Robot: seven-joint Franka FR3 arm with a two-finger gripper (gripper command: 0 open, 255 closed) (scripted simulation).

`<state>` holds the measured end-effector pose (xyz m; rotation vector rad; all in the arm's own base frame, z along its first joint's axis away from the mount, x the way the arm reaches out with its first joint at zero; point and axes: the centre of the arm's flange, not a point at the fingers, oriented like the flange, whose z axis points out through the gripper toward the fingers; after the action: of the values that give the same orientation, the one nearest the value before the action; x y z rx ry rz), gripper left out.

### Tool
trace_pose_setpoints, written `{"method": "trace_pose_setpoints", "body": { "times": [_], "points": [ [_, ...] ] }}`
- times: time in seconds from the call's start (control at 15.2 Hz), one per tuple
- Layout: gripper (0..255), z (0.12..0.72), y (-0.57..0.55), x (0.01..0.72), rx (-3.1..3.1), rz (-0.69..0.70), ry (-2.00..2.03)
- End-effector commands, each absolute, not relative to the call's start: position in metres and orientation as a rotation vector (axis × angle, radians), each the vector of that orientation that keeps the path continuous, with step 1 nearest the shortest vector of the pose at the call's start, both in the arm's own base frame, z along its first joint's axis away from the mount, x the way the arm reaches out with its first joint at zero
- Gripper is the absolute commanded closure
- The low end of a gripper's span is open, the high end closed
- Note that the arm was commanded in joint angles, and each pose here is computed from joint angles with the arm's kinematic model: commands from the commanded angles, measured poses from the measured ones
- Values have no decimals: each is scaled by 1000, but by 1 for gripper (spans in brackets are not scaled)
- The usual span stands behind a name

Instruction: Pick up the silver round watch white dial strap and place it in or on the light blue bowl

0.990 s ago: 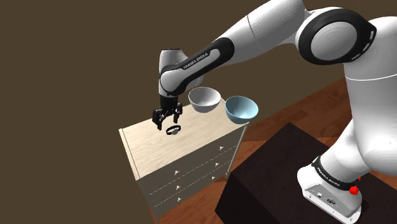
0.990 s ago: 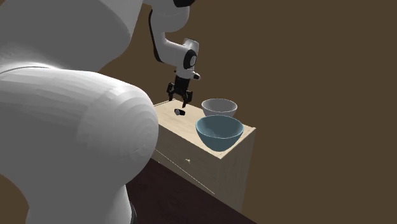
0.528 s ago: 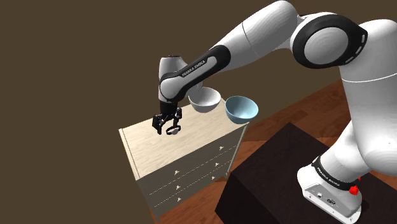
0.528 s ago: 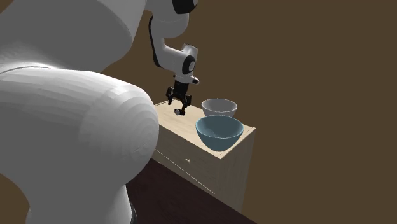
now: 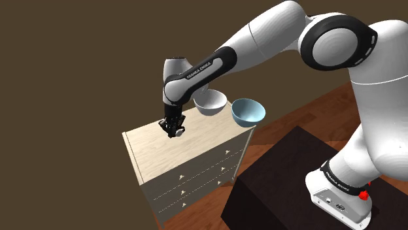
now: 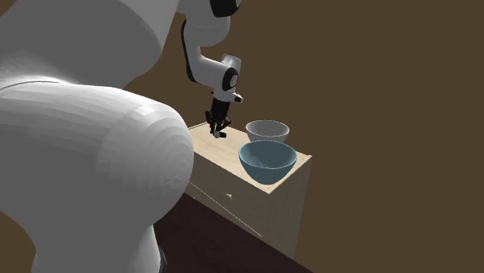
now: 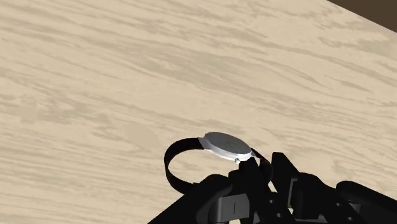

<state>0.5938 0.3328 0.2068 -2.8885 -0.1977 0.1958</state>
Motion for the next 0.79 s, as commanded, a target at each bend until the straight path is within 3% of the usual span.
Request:
{"method": "trace_pose_setpoints", "body": {
  "times": [0.0, 0.73],
  "points": [
    [255, 207, 333, 594, -2889, 196, -198],
    [255, 233, 333, 594, -2889, 196, -198]
  ]
}}
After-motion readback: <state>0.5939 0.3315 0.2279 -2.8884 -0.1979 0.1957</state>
